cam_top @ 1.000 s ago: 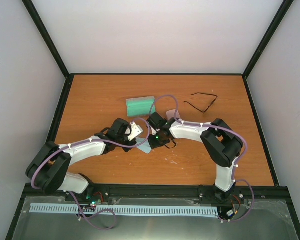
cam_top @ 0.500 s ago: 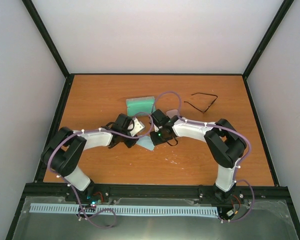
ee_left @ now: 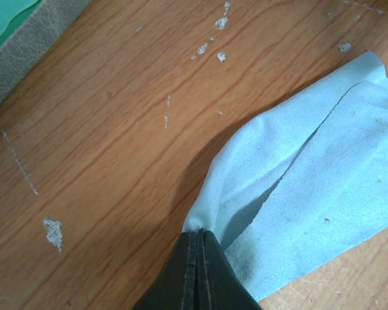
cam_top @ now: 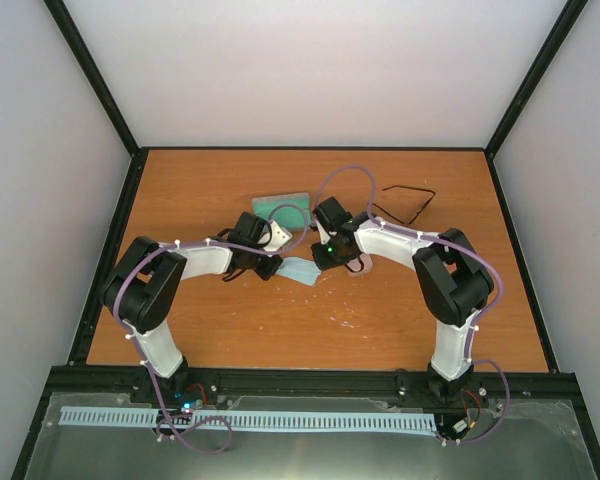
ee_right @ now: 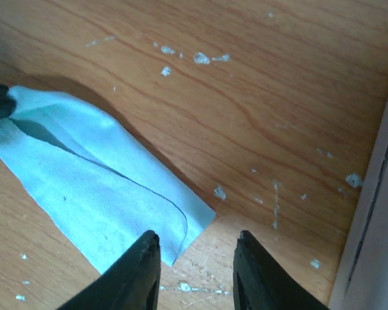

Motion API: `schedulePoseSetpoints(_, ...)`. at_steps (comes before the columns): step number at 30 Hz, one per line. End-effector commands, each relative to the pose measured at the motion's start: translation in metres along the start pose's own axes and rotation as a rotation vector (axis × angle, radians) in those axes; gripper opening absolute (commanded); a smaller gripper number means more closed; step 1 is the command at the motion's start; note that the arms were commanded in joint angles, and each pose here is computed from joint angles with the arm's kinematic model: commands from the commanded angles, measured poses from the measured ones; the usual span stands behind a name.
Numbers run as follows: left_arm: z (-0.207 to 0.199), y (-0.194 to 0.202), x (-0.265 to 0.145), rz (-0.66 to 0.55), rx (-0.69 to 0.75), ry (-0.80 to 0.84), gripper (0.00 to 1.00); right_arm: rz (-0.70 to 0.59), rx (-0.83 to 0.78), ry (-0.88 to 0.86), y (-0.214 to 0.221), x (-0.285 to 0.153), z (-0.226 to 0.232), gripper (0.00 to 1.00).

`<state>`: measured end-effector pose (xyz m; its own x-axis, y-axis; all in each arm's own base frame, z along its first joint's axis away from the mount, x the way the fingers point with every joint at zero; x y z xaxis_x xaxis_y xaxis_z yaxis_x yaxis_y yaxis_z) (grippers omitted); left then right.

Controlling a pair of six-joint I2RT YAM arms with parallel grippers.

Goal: Organize the sunglasses
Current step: Adjust the glasses cleaning cloth at the center of the board.

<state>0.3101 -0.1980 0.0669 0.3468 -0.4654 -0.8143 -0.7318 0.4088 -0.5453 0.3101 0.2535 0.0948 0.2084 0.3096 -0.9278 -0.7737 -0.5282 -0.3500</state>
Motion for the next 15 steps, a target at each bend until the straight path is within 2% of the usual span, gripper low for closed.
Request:
schedulePoseSetpoints(1, 0.000, 0.010, 0.005, 0.060, -0.041, 0.023, 0.00, -0.033, -0.010, 0.008, -0.008, -0.015, 0.000, 0.36)
schedulePoseSetpoints(3, 0.001, 0.010, 0.005, 0.060, -0.044, 0.022, 0.01, -0.050, -0.010, -0.004, -0.013, -0.019, 0.001, 0.34)
schedulePoseSetpoints(5, 0.001, 0.010, 0.005, 0.060, -0.047, 0.022, 0.00, -0.062, -0.012, -0.041, -0.019, -0.019, 0.006, 0.17)
schedulePoseSetpoints(6, 0.001, 0.010, 0.005, 0.060, -0.047, 0.021, 0.00, -0.060, -0.012, -0.057, -0.022, -0.017, 0.008, 0.16)
schedulePoseSetpoints(15, 0.001, 0.009, 0.004, 0.056, -0.047, 0.018, 0.00, -0.017, -0.035, -0.098, -0.027, 0.005, 0.024, 0.25)
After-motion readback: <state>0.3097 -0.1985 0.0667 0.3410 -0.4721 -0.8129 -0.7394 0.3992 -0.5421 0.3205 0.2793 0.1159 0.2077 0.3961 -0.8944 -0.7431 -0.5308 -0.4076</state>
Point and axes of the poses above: each gripper's point midway between its finger pads, its own x axis out along the fingers, its own z axis along the line the jaws close on, y = z × x, the point moved 6 cm from there along -x, back along the fingers, and after that the axes turned 12 degrees about -x, right-handed, at the moved point
